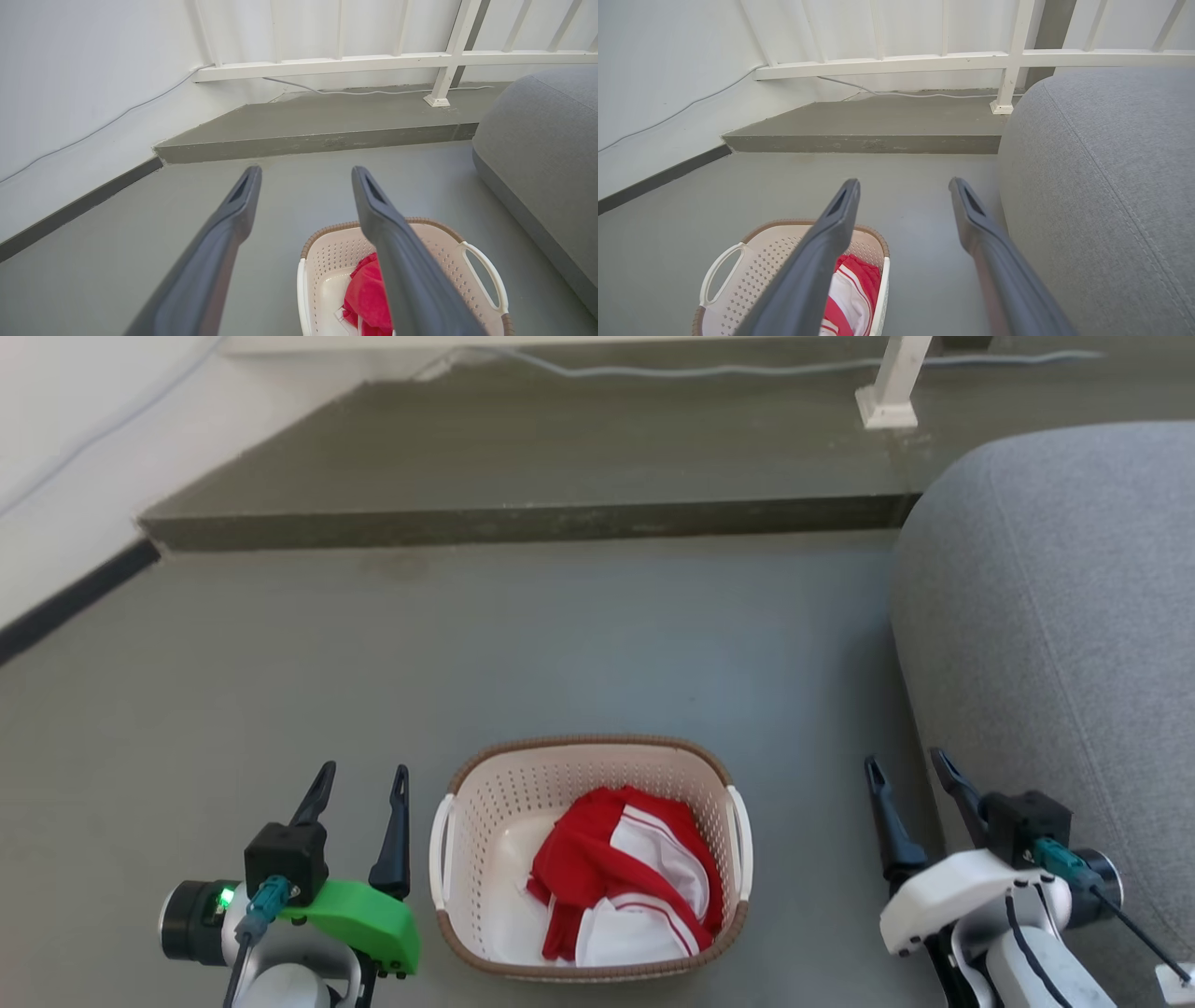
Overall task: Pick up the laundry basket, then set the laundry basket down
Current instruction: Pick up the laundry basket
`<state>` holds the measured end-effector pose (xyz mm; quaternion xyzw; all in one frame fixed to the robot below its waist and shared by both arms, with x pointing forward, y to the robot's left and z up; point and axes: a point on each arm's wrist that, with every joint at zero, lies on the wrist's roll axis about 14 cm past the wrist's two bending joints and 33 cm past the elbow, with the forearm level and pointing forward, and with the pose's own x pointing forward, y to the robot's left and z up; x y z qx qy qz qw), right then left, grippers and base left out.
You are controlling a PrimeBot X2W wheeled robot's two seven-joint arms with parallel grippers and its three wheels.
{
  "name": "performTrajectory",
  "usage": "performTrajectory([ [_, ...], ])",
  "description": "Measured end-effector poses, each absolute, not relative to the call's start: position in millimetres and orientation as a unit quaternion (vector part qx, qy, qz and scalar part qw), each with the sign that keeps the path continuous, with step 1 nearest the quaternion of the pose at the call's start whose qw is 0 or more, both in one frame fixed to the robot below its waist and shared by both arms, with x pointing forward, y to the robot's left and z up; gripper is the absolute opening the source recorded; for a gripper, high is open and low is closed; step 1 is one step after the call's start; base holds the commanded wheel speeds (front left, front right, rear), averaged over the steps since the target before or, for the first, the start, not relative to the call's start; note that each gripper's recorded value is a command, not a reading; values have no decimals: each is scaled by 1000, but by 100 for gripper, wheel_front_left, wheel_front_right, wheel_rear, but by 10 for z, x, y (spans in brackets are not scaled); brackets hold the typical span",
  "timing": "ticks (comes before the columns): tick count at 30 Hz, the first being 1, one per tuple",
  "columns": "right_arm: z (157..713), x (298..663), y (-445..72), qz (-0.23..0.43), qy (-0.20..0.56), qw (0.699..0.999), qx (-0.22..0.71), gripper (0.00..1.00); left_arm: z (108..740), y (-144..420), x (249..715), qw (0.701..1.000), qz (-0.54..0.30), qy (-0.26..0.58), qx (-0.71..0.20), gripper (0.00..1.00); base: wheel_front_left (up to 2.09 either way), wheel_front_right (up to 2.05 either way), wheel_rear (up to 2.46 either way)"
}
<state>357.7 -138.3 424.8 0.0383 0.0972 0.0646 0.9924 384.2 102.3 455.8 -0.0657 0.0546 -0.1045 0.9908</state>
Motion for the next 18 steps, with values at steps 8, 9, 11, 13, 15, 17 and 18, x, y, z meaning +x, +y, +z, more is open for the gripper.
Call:
performTrajectory([
  [8, 3994, 3744, -1323, 65, 133, 988, 45, 100, 4229, 907, 3960, 985, -122, 102, -74, 100, 0, 0, 0],
  [9, 3947, 3752, -1324, 64, 140, 987, 45, 100, 4204, 891, 3991, 984, -124, 105, -75, 100, 0, 0, 0],
  [11, 3864, 3785, -1321, 65, 152, 985, 44, 100, 4125, 882, 4042, 983, -124, 115, -76, 100, 0, 0, 0],
  [13, 3751, 3843, -1307, 65, 166, 983, 45, 100, 3999, 879, 4098, 980, -126, 131, -78, 100, 0, 0, 0],
  [15, 3667, 3871, -1296, 66, 177, 981, 46, 100, 3906, 881, 4138, 979, -126, 143, -79, 100, 0, 0, 0],
  [17, 3575, 3882, -1284, 66, 189, 979, 48, 100, 3812, 879, 4172, 977, -127, 155, -79, 100, 0, 0, 0],
  [18, 3523, 3882, -1277, 66, 196, 977, 48, 100, 3755, 875, 4184, 975, -128, 163, -80, 100, 0, 0, 0],
])
